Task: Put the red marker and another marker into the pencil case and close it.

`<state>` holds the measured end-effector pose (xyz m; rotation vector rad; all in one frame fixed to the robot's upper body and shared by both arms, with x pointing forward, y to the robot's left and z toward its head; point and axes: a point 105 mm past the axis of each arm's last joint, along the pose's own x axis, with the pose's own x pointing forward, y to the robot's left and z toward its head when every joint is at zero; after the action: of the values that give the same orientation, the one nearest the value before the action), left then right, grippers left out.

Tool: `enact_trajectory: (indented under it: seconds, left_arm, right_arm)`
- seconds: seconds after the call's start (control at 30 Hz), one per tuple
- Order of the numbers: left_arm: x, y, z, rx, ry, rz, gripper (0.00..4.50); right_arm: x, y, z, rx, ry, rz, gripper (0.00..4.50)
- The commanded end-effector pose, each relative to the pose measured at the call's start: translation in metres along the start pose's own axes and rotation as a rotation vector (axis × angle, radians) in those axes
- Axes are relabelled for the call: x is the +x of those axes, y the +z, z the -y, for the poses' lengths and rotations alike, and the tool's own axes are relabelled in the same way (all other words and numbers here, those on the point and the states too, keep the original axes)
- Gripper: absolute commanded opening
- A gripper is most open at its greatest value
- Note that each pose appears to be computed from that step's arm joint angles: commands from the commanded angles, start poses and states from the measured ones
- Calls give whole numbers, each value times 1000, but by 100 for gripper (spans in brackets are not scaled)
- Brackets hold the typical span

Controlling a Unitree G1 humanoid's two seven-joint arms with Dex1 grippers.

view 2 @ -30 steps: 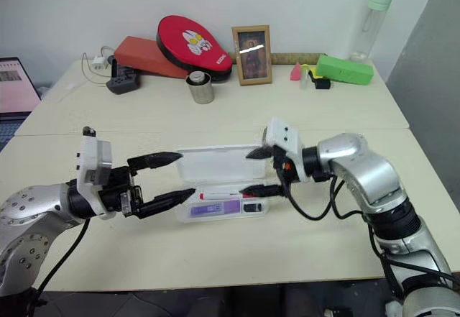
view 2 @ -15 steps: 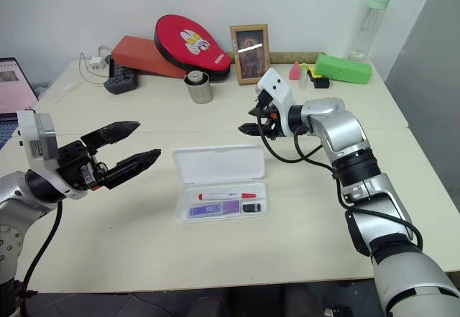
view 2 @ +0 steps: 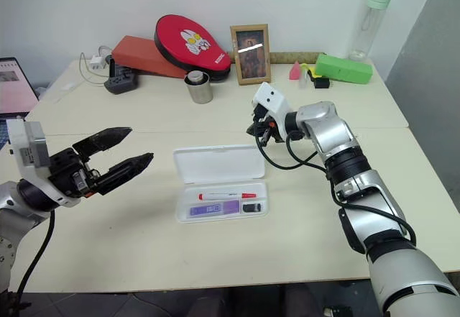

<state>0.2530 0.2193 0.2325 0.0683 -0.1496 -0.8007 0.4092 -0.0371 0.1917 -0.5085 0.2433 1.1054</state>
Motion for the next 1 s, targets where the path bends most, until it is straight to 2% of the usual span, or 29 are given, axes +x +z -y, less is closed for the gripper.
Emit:
enact_trajectory:
  seconds: [0.03,0.3,0.6,0.87,1.0]
  left_arm:
    - [-2,12,3,46,-4,31,450]
    - [-4,3,12,31,-84,-35,450]
    - [-12,-18,29,5,-239,-198,450]
    - [-5,-17,25,16,-258,-203,450]
    - [-4,-15,25,16,-268,-204,450]
  right_arm:
    - [0,13,-5,-73,32,14,5]
    - [-16,9,-51,-185,259,-1,5]
    - [-28,-1,-87,-247,357,-18,5]
    - [-3,-61,-117,-184,393,-164,5]
    - [2,-80,-118,-181,371,-225,5]
